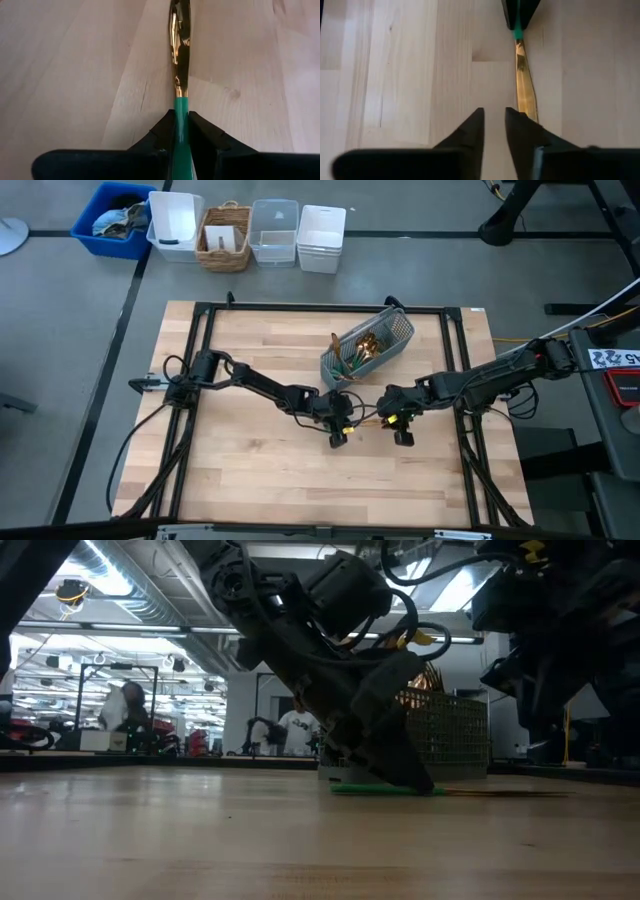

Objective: Sort silverware
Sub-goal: Put the knife into the basket

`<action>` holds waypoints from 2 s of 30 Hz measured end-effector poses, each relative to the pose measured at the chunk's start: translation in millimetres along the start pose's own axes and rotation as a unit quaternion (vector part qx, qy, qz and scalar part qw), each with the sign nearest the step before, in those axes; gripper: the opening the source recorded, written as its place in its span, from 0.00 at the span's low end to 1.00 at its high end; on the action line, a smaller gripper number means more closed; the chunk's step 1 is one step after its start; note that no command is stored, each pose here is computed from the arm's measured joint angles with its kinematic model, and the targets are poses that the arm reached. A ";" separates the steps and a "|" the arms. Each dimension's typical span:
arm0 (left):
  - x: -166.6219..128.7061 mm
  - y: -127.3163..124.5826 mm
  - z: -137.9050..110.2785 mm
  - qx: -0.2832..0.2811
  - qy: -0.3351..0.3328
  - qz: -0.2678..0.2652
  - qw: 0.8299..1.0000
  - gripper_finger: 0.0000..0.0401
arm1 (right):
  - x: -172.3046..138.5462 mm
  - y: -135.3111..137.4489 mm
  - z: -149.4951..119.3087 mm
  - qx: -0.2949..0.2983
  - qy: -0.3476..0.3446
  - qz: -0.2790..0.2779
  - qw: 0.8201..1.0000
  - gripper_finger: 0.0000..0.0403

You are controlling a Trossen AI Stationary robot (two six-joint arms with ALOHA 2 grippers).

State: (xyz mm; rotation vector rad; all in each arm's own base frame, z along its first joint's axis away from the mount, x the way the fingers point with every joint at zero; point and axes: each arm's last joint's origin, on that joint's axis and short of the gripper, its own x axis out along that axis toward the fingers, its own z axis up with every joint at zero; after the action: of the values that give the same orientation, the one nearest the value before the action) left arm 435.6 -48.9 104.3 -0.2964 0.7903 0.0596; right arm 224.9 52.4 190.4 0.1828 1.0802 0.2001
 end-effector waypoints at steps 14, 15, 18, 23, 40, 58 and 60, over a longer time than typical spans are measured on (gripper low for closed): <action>0.0 1.3 1.0 -0.065 0.007 -0.019 0.998 0.10 | 27.2 -6.7 -4.1 -0.056 0.056 -0.035 0.996 0.32; 0.0 1.3 1.0 -0.067 0.007 -0.019 0.998 0.10 | 30.2 -7.8 -4.7 -0.059 0.061 -0.044 0.995 0.32; -0.1 1.3 1.1 -0.068 0.007 -0.020 0.997 0.10 | 37.4 -11.0 -6.3 -0.063 0.074 -0.073 0.993 0.32; 0.0 1.3 1.0 -0.069 0.007 -0.020 0.997 0.10 | 46.3 -14.0 -8.6 -0.063 0.092 -0.094 0.989 0.31; -0.1 0.4 0.8 -0.070 0.015 -0.038 0.997 0.10 | 55.0 -17.0 -9.9 -0.066 0.104 -0.122 0.985 0.31; -0.3 1.6 1.7 -0.078 0.016 -0.042 0.996 0.10 | 55.9 -17.5 -9.0 -0.069 0.097 -0.128 0.985 0.14; -0.3 1.4 1.6 -0.078 0.018 -0.045 0.996 0.10 | 55.7 -17.5 -8.8 -0.070 0.096 -0.130 0.984 0.10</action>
State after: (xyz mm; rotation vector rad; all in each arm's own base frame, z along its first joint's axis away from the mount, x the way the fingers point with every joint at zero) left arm 436.3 -47.1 105.2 -0.4825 0.8076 0.0310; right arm 243.7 49.8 134.5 -0.1057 1.2645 0.0586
